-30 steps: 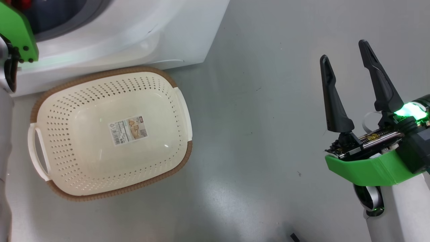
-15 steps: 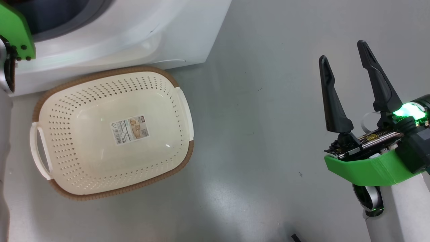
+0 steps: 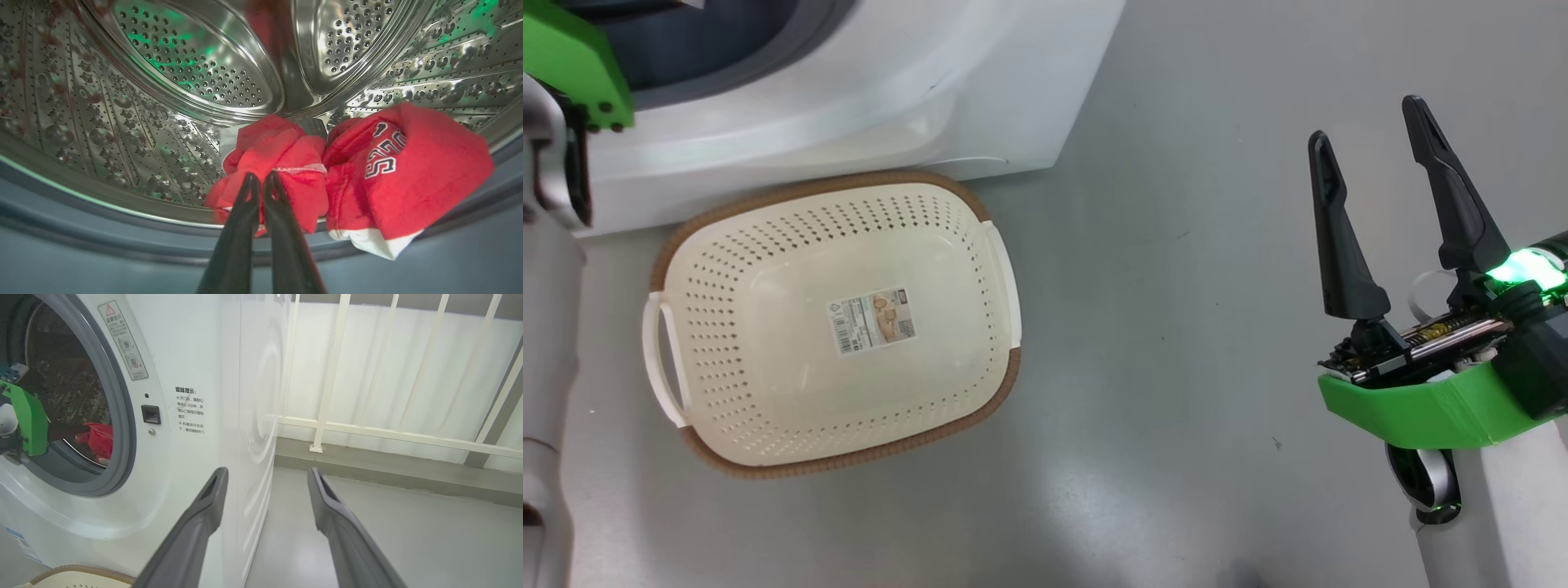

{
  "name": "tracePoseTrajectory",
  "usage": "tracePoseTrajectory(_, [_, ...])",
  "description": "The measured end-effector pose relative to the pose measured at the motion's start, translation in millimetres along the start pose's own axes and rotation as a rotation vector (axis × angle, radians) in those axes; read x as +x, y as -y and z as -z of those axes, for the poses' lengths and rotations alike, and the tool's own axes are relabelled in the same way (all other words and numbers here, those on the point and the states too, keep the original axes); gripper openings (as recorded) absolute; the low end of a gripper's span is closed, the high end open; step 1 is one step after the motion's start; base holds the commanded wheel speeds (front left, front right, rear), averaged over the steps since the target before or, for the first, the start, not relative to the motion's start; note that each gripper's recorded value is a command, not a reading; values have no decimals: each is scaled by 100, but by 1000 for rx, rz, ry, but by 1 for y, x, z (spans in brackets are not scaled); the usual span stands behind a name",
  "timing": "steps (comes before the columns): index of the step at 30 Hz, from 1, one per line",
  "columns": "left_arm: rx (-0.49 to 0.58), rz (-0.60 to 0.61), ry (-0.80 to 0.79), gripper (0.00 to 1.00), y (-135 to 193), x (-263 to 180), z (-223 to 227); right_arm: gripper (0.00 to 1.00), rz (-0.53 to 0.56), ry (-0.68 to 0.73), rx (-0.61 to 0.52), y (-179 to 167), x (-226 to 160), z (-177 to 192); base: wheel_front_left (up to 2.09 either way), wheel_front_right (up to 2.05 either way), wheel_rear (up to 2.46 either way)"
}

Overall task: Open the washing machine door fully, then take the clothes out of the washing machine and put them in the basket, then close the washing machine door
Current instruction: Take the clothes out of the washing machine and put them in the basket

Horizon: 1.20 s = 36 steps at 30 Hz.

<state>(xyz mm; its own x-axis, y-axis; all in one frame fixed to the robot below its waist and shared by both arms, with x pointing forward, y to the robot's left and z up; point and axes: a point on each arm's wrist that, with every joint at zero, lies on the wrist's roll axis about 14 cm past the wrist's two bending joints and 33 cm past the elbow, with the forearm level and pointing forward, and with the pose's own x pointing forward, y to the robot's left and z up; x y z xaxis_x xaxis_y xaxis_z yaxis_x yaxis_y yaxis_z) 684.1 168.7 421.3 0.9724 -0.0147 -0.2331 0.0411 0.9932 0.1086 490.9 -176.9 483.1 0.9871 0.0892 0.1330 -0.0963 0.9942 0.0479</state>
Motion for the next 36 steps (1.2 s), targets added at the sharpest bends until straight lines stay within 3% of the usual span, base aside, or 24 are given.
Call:
tracePoseTrajectory(14, [-220, 28, 197, 0, -1, -51, -33, 100, -32, 66, 18, -13, 2, -27, 0, 0, 0])
tracePoseTrajectory(36, [-297, 44, 310, 0, 8, -155, -44, 100, -45, 126, 13, -23, -25, -68, 0, 0, 0])
